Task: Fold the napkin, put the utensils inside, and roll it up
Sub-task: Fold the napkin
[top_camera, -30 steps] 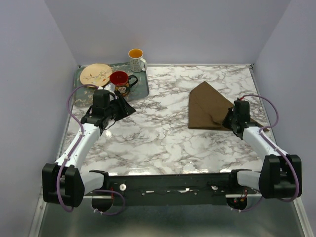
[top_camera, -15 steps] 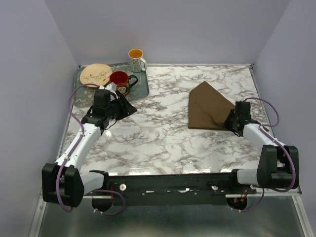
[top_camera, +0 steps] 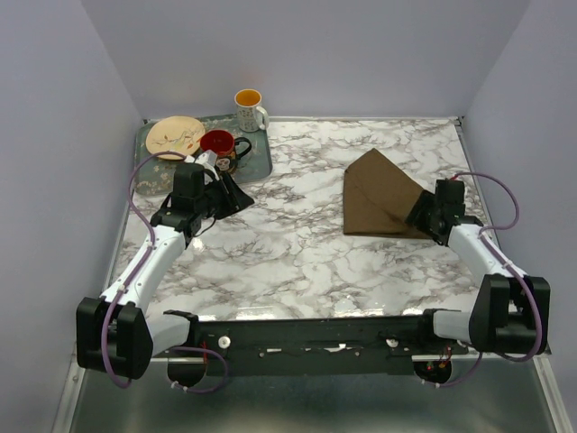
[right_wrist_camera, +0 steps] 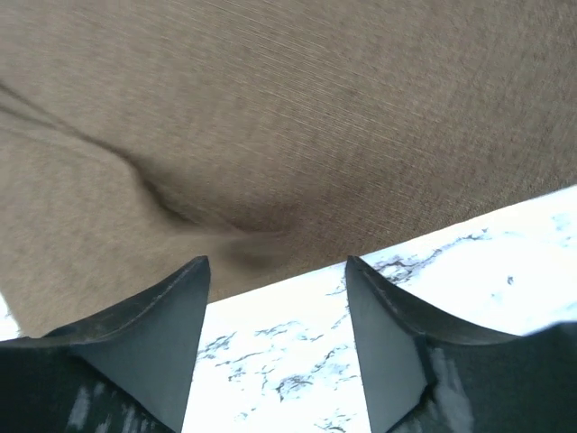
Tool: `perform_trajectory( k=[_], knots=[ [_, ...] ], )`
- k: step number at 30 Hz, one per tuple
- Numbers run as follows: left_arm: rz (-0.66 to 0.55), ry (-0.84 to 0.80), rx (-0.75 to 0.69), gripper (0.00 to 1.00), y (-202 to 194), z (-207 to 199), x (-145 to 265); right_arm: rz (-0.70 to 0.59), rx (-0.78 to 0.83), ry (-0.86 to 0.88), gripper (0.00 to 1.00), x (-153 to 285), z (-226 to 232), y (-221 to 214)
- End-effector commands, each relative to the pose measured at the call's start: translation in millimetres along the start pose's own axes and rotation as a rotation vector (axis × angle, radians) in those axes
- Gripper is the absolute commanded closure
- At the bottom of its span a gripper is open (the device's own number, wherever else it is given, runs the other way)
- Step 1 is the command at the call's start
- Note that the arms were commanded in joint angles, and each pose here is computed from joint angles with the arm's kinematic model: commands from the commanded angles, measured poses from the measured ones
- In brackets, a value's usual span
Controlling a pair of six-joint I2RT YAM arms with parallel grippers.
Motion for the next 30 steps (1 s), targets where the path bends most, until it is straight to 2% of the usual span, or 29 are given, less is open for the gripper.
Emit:
perform_trajectory(
  k=[1,5,11,13,16,19,20,23,25,27,30],
  knots=[
    [-0.003,-0.059,-0.014,0.44,3.2,-13.6,-2.0,0.034,0.014,0.070,0.33,8.1,8.7,-0.6],
    [0.000,-0.075,-0.023,0.44,3.1,-21.3,-3.0,0.098,-0.038,0.096,0.40,1.1,10.2,-17.2],
    [-0.002,-0.079,-0.039,0.44,1.7,-25.4,2.4,0.093,-0.071,-0.018,0.48,-17.0,-8.6,-14.5],
    [0.001,-0.077,-0.046,0.44,1.6,-25.4,3.6,0.046,-0.092,-0.028,0.48,-11.1,-9.3,-5.8],
    [0.003,-0.094,-0.057,0.43,2.3,-29.5,5.4,-0.037,-0.131,-0.041,0.41,6.8,-13.1,18.1],
    [0.030,-0.130,-0.103,0.41,0.7,-40.1,5.3,-0.088,-0.260,-0.078,0.33,21.0,-36.0,49.9],
    [0.052,-0.142,-0.128,0.41,-2.2,-43.8,2.2,-0.122,-0.315,-0.115,0.21,23.7,-51.3,60.8],
    [0.083,-0.185,-0.149,0.40,-4.9,-54.0,0.6,-0.176,-0.469,-0.155,0.10,30.7,-82.7,79.9],
    [0.095,-0.215,-0.169,0.40,-8.5,-61.8,1.2,-0.195,-0.573,-0.165,0.10,29.5,-99.3,85.4],
    [0.098,-0.236,-0.189,0.40,-10.6,-68.4,3.6,-0.210,-0.665,-0.210,0.16,25.3,-123.6,84.8],
    [0.101,-0.254,-0.198,0.40,-10.9,-73.3,5.3,-0.225,-0.713,-0.238,0.26,14.3,-143.6,86.9]
  ],
)
Point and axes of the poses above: each gripper's point midway between its finger pads, its own x axis back along the fingers, its own z axis along the line the jaws close on, y = z × x, the point moved 4 cm from there along x, back along the fingers, and after that the axes turned 10 degrees about -x, right-handed, at the moved point
